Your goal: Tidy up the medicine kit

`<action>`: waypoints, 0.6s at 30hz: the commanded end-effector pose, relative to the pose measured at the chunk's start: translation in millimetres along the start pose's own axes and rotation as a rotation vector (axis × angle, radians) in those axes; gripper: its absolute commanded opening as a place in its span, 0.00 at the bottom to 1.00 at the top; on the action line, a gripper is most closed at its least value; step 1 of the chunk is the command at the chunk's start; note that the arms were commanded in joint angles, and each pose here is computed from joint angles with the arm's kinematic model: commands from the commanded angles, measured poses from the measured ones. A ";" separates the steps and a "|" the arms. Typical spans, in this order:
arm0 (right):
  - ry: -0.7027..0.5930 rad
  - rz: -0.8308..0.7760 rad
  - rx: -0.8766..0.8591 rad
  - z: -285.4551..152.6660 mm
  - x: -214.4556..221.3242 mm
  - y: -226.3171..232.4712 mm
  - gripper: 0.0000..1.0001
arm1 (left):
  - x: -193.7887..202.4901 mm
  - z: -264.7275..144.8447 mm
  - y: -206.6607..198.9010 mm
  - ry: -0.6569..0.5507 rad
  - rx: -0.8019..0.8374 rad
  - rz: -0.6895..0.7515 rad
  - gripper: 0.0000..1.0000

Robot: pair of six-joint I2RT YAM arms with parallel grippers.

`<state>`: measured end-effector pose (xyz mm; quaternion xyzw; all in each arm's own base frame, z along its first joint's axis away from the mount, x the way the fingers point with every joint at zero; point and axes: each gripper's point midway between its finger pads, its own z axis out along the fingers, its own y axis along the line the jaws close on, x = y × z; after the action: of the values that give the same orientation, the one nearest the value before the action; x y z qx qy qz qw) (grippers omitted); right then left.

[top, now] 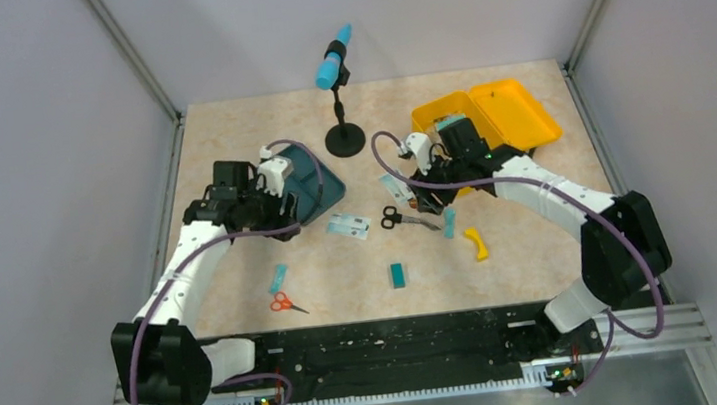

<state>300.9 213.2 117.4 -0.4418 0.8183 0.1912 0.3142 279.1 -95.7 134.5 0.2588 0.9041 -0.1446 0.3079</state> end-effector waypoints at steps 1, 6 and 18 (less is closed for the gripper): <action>-0.105 -0.016 0.009 20.3 -54.7 -15.8 0.55 | -3.9 -7.7 26.2 -0.015 -0.092 -0.287 0.69; -0.134 0.046 -0.018 41.4 -83.8 -21.9 0.54 | 3.2 -10.2 42.4 0.001 -0.109 -0.424 0.69; -0.183 0.050 0.202 28.6 -120.2 -61.9 0.57 | 1.4 -32.4 84.6 -0.042 -0.231 -0.541 0.69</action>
<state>387.8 274.3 135.2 -0.3841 0.8261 0.1980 0.3618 296.2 -15.4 130.2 -0.0277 0.9524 -0.1250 0.2766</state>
